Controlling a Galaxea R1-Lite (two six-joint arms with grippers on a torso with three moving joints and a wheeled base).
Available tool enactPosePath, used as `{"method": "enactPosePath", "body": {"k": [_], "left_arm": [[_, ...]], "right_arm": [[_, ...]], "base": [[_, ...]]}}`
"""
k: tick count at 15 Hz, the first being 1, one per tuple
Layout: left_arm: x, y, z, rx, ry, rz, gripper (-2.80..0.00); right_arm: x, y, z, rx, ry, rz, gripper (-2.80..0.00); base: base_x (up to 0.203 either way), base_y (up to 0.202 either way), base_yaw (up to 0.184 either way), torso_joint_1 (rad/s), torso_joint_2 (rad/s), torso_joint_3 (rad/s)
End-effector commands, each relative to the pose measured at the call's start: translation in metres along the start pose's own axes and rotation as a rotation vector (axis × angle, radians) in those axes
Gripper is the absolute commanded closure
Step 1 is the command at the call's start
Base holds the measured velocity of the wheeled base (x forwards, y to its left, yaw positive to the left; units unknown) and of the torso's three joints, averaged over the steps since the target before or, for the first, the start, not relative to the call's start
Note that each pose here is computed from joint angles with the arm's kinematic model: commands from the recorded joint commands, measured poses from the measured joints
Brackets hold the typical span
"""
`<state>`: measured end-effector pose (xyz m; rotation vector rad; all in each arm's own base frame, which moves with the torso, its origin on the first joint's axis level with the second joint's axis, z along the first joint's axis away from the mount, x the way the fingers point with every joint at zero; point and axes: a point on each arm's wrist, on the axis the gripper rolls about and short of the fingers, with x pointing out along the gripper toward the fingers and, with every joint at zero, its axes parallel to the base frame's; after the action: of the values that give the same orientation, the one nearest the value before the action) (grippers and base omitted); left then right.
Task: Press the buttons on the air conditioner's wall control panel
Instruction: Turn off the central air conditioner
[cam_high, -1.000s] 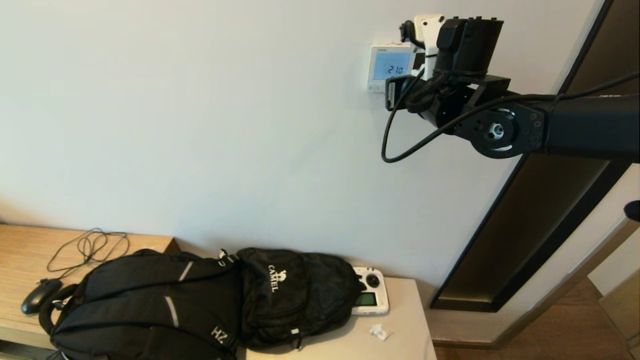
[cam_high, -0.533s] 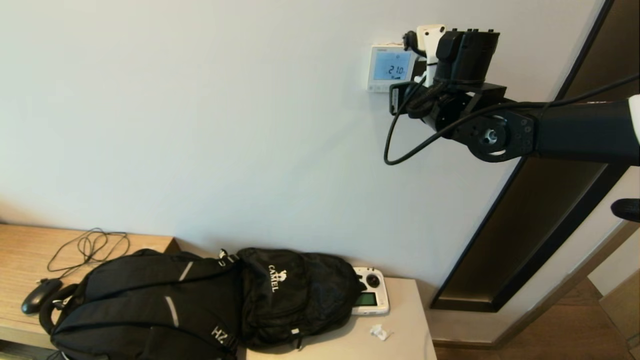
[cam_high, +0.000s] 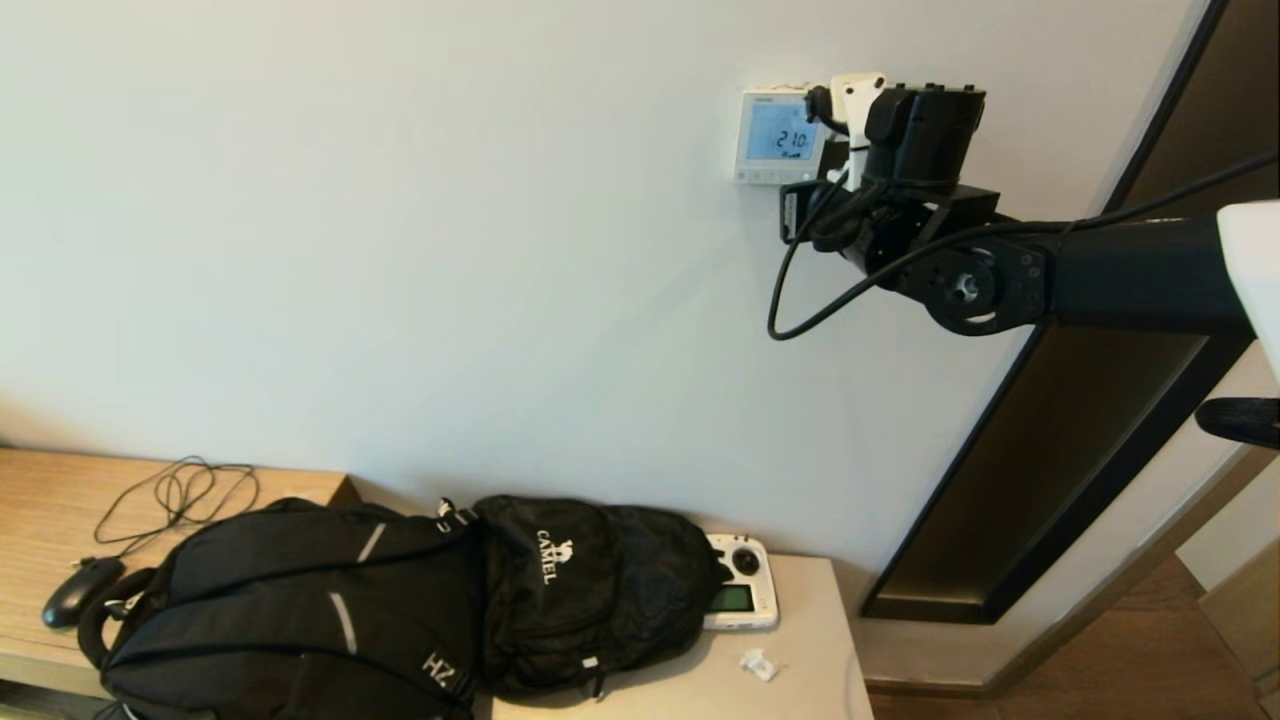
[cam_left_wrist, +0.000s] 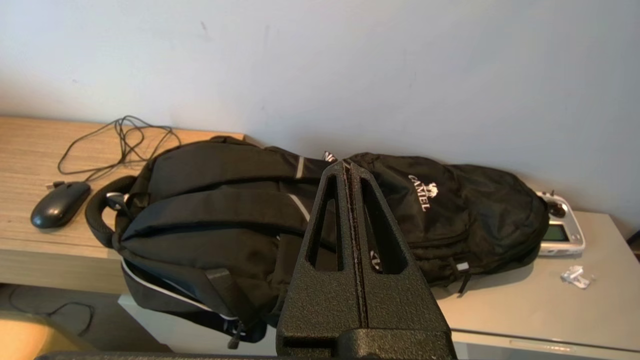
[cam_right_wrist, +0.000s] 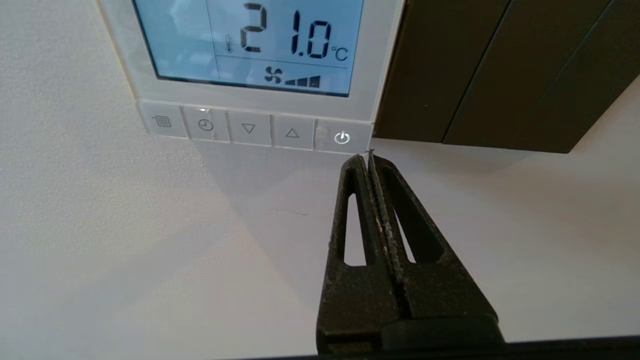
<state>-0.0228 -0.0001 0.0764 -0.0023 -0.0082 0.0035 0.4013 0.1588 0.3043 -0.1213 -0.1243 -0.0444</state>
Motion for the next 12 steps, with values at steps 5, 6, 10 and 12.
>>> {"method": "enactPosePath", "body": {"k": [5,6,10,12], "left_arm": [[0.0000,0.0000,0.0001,-0.001,-0.001,0.001,0.00],[-0.0002,0.0000,0.0000,-0.001,-0.003,0.001,0.00],[0.0000,0.0000,0.0001,-0.001,-0.001,0.001,0.00],[-0.0001,0.0000,0.0000,-0.001,-0.002,0.001,0.00]], "right_arm": [[0.0049,0.0024,0.0034,0.003,-0.022,-0.005,0.00],[0.0054,0.0034,0.0020,0.000,-0.018,-0.003,0.00],[0.0064,0.0027,0.0018,-0.003,-0.020,-0.006,0.00],[0.0064,0.0027,0.0015,-0.001,-0.020,-0.006,0.00]], "base": [[0.000,0.000,0.000,0.000,0.00,0.000],[0.000,0.000,0.000,0.000,0.00,0.000],[0.000,0.000,0.000,0.000,0.00,0.000],[0.000,0.000,0.000,0.000,0.00,0.000]]}}
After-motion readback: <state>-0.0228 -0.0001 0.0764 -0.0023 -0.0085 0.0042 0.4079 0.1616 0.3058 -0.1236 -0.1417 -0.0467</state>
